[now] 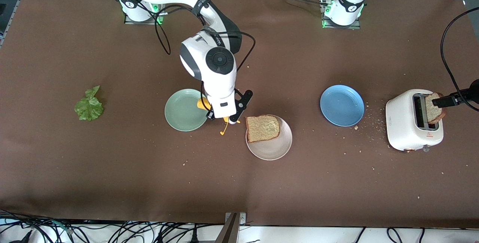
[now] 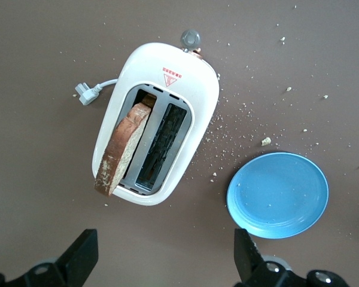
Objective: Make sandwich in beige plate with both arms
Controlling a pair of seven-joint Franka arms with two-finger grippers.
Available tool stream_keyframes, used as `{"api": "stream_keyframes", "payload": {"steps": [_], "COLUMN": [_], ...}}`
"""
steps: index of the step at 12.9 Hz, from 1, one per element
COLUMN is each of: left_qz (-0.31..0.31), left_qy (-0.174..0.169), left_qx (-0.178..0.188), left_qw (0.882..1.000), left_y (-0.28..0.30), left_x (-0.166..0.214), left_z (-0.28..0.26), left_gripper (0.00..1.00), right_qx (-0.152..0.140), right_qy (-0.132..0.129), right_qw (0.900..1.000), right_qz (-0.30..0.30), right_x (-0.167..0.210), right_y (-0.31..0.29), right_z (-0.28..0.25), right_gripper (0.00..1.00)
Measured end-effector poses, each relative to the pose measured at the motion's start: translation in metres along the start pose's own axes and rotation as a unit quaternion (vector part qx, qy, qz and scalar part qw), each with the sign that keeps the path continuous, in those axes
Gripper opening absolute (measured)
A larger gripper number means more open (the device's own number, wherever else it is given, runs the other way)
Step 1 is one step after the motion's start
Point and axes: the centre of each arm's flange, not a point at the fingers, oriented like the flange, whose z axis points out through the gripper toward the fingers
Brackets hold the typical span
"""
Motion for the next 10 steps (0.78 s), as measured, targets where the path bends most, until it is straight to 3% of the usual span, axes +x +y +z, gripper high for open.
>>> {"api": "stream_keyframes", "payload": {"steps": [3,6,10], "left_qz": [0.0,0.0,0.0], "left_qy": [0.0,0.0,0.0], "left_qx": [0.0,0.0,0.0], "left_qw": [1.0,1.0,1.0], "left_y": [0.0,0.0,0.0], "left_x": [0.0,0.0,0.0], "left_z": [0.0,0.0,0.0], "left_gripper": [1.0,1.0,1.0], "right_qx": [0.058,0.131,0.214], "right_qy": [0.025,0.07,0.141], "right_qw": [0.998,0.989,0.965], "right_qz": [-0.005,-0.016,-0.053], "right_x": [-0.003,-0.014,-0.052], "right_y": [0.006,0.035,0.087], "right_z": [0.0,0.001,-0.001], "right_gripper": [0.05,0.05,0.05]}}
